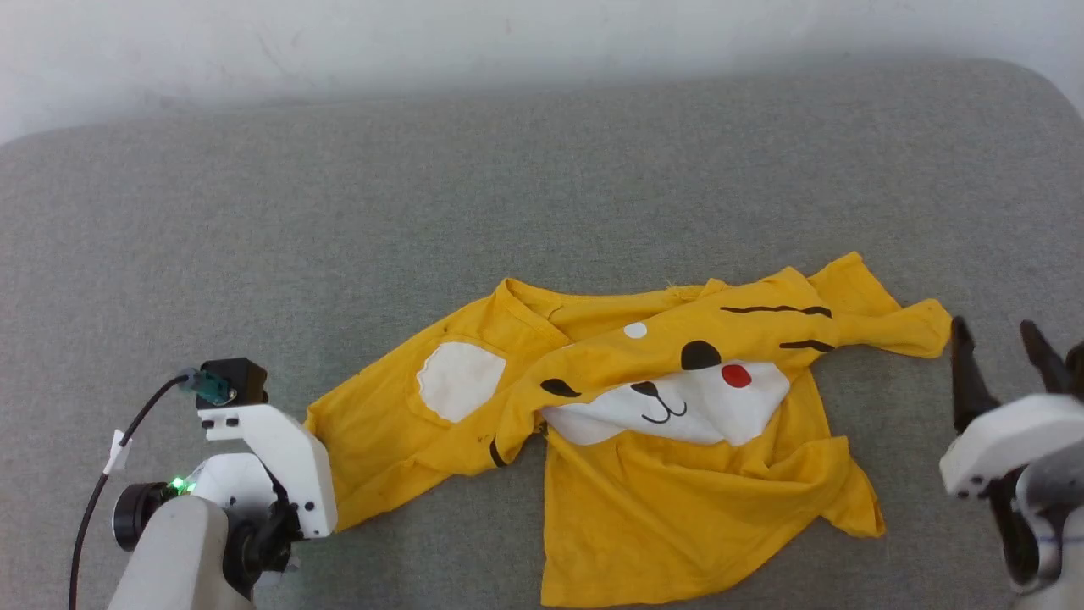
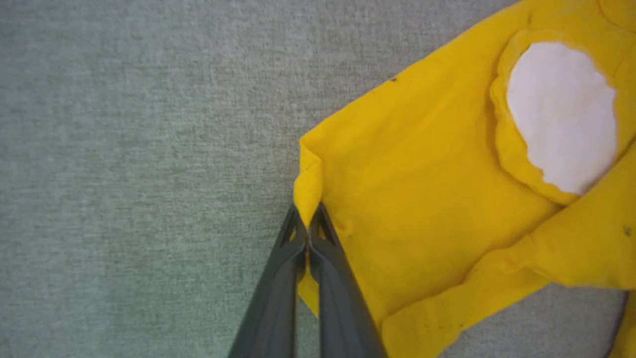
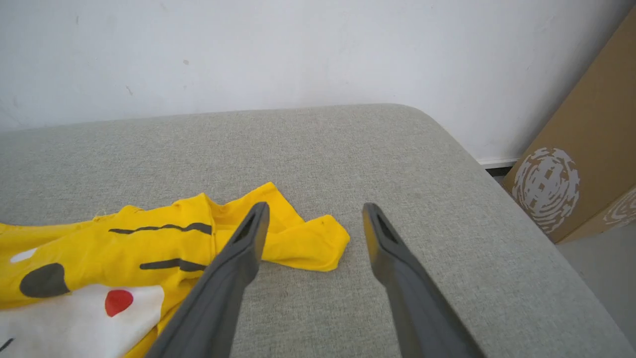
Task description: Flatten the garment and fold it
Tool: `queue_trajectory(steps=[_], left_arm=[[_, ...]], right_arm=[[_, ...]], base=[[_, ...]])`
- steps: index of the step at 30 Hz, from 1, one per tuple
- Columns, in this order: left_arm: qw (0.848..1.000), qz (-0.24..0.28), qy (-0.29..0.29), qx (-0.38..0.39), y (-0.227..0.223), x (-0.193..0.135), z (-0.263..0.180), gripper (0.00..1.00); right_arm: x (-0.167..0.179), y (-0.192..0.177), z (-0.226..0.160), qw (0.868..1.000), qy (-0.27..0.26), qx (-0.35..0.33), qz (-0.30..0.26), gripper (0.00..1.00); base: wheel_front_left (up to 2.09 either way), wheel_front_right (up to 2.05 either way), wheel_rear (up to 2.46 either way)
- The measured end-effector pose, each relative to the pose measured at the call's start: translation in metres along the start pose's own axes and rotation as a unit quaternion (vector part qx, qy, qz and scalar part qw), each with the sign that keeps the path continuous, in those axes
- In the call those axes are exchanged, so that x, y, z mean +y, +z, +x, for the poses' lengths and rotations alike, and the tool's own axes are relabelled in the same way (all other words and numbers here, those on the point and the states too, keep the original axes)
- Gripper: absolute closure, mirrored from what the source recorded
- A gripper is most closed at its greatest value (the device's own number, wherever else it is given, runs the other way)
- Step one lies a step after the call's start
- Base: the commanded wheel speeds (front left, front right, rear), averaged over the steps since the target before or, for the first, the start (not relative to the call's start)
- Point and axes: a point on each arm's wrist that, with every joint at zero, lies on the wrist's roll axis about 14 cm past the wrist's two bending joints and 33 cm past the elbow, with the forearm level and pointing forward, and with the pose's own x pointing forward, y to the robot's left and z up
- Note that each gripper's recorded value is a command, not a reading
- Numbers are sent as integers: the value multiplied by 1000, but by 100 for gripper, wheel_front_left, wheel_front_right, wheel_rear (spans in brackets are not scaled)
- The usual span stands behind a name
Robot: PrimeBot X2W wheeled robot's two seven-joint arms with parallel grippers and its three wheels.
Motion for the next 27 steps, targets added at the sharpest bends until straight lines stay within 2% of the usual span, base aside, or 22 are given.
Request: queue_trajectory(steps=[6,10,17,24,25,26,27], left_arm=[[1000,-4,-2,-6,0,1,0,100],[1000,-8,-4,-9,2,2,1,100],[1000,-12,-10,-14,4,3,3,100],[1000,-13,-10,-15,5,5,5,100],[1000,-14,-11,-15,5,5,5,100],[1000,-14,-12,-16,5,5,6,100],[1000,-13,-12,-16,5,5,6,100]], right_arm=[[-7,-16,38,998,-10,68,-5,0],[-6,-30,58,992,-18,121,12,0],[0,-73,68,966,-29,251,51,0],[4,-97,67,936,-34,348,51,0],[5,-97,68,933,-33,355,53,7],[5,-98,68,929,-33,363,54,42],[6,-100,67,926,-32,374,50,62]], base=[[0,0,0],[0,0,0],[0,0,0],[0,0,0],[0,0,0],[0,0,0],[0,0,0]])
